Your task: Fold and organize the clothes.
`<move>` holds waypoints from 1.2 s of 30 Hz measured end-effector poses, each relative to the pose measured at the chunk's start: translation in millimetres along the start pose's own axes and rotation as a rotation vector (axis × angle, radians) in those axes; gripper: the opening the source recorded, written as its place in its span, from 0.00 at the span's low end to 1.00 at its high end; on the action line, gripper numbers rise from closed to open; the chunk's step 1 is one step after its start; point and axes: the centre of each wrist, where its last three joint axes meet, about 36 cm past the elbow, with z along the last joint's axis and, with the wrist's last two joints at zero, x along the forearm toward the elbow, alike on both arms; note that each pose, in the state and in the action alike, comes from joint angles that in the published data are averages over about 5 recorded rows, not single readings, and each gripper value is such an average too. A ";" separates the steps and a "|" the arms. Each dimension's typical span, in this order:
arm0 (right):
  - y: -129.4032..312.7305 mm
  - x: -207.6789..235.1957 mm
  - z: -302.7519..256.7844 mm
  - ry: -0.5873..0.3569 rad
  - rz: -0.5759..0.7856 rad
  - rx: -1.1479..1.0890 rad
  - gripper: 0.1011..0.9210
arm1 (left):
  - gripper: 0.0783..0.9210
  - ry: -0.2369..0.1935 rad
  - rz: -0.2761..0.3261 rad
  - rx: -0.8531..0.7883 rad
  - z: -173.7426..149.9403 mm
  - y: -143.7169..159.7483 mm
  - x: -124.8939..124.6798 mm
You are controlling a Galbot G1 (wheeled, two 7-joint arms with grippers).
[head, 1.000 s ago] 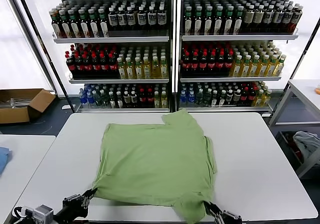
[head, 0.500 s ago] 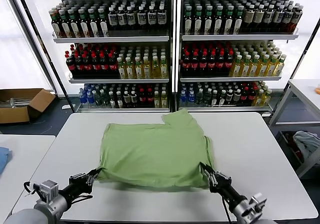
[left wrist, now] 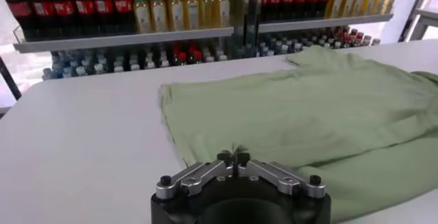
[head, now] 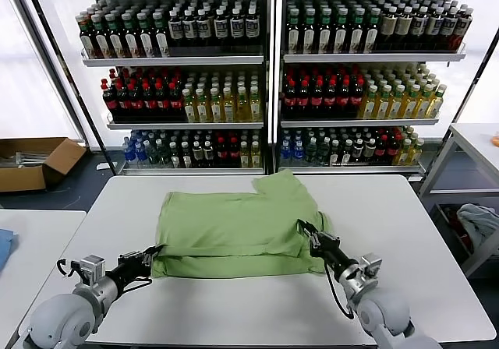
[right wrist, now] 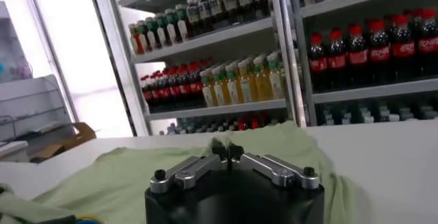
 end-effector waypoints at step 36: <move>27.5 93.5 22.7 0.228 0.133 0.072 0.45 | 0.63 0.045 -0.116 0.110 51.9 -1.5 17.9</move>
